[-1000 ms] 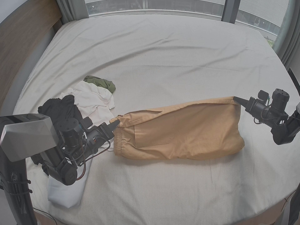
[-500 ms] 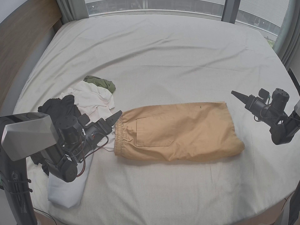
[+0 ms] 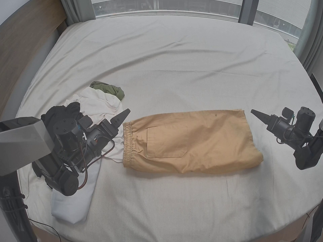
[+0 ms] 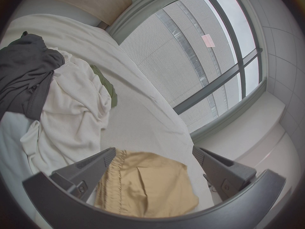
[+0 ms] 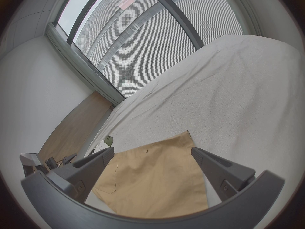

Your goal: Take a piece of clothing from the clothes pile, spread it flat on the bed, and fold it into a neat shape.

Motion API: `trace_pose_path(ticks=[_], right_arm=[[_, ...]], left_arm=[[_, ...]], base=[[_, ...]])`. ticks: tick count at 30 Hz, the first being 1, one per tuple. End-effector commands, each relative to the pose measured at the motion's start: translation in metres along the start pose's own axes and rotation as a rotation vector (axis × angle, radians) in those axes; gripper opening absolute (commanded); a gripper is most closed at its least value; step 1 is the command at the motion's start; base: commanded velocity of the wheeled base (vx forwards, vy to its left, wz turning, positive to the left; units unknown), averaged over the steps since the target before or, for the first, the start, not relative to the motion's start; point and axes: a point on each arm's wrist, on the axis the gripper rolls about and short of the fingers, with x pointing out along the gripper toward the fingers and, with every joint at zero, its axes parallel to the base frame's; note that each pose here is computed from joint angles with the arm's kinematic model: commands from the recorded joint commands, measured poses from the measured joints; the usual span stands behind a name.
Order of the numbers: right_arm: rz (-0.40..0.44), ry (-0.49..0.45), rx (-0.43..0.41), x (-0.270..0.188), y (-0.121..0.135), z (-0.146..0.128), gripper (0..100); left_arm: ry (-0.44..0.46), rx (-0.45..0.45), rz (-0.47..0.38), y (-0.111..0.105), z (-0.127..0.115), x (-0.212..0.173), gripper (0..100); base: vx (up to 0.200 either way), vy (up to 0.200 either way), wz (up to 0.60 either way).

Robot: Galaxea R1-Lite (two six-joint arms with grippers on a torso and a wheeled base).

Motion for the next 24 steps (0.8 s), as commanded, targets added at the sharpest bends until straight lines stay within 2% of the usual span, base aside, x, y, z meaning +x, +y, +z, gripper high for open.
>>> trace_pose_path(ticks=[1,10,16,24], right_arm=[[-0.029,0.014,0.016,-0.009,-0.004,-0.005,100],[-0.093,0.11,0.084,-0.024,-0.013,-0.033,100],[-0.126,0.158,0.123,-0.03,-0.019,-0.047,100],[-0.186,0.214,0.162,-0.03,-0.042,-0.068,100]], left_arm=[[0.014,0.002,-0.036,-0.014,0.005,-0.014,100],[0.1,0.04,-0.018,-0.006,-0.008,-0.025,100],[0.102,0.051,-0.023,-0.007,-0.008,-0.025,100],[0.102,0.052,-0.021,-0.007,-0.008,-0.025,100]], base=[[0.0,0.0,0.0],[0.0,0.0,0.0],[0.0,0.0,0.0],[0.0,0.0,0.0]])
